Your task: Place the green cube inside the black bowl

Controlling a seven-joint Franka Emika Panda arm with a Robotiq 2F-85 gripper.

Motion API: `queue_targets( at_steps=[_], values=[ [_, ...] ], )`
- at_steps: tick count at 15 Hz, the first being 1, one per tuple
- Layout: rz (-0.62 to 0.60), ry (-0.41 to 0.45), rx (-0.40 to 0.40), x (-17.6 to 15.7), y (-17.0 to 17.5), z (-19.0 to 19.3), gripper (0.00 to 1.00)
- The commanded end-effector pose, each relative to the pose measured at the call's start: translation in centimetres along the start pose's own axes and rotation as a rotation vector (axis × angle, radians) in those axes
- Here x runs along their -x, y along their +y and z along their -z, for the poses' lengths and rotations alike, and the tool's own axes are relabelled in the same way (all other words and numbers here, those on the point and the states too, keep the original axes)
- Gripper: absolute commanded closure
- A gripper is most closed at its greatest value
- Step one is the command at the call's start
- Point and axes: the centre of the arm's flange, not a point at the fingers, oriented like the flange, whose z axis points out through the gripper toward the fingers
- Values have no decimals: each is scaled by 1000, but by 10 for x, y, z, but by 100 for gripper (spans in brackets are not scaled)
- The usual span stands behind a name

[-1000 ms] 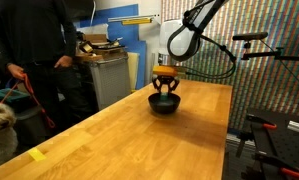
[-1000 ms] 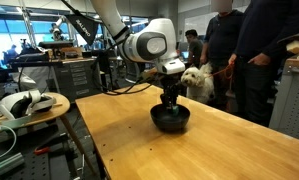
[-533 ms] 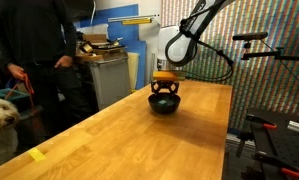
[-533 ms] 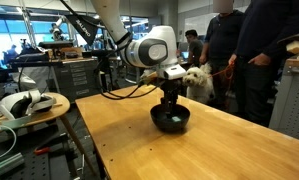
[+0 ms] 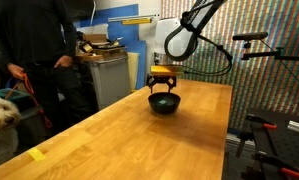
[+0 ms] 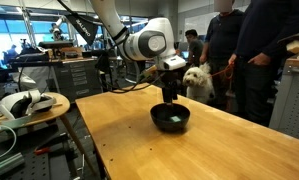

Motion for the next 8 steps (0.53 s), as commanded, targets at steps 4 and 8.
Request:
queue_targets(
  at_steps=[4,8],
  values=[
    [206,129,-29,24,6,77,0],
    [416,134,-50,55,2,111,0]
  ],
)
